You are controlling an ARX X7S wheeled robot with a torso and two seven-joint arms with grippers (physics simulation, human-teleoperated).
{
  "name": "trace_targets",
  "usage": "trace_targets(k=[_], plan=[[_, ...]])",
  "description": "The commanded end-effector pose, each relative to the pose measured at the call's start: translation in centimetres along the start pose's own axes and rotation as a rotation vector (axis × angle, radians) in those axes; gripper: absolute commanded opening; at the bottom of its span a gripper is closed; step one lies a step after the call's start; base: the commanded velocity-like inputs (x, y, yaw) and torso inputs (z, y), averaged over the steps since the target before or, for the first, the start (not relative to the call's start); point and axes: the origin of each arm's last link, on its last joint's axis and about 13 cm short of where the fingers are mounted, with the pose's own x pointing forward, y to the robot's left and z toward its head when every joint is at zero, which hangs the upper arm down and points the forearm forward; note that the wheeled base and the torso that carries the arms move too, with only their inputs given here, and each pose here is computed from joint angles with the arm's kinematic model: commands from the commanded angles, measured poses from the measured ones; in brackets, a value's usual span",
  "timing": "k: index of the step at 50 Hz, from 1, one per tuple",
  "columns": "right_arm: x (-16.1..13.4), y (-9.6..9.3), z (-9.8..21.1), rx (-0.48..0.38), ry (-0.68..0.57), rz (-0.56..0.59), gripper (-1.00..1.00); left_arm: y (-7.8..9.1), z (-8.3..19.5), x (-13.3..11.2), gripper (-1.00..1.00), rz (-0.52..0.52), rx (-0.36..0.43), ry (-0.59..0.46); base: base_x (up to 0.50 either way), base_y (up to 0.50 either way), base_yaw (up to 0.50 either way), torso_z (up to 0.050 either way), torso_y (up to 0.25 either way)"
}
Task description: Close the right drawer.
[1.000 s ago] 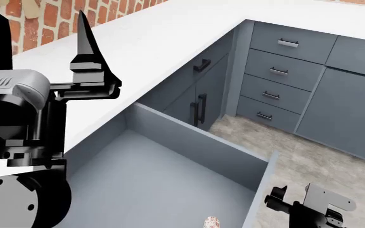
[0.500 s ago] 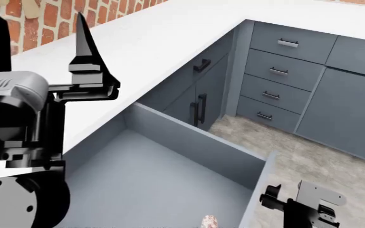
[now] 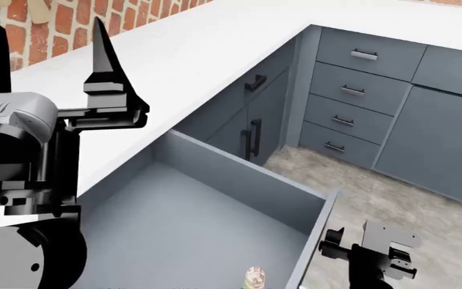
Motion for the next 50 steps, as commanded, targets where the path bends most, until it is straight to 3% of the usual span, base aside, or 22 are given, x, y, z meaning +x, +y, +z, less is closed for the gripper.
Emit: trace_targets(k=[1, 36, 50], plan=[[-0.5, 2.0, 0.1, -0.002, 0.005, 0.079, 1.00, 0.0, -0.1, -0.1, 1.00, 0.004, -0.004, 0.002, 0.00, 0.00, 0.00, 0.000, 0.000], [-0.1, 6.7, 0.4, -0.109, 0.010, 0.269, 1.00, 0.3, -0.1, 0.0, 1.00, 0.008, 0.000, 0.001, 0.00, 0.00, 0.00, 0.000, 0.000], [-0.5, 7.7, 0.7, -0.100, 0.010, 0.324, 1.00, 0.4, -0.2, -0.1, 1.00, 0.010, 0.000, 0.002, 0.00, 0.00, 0.00, 0.000, 0.000]])
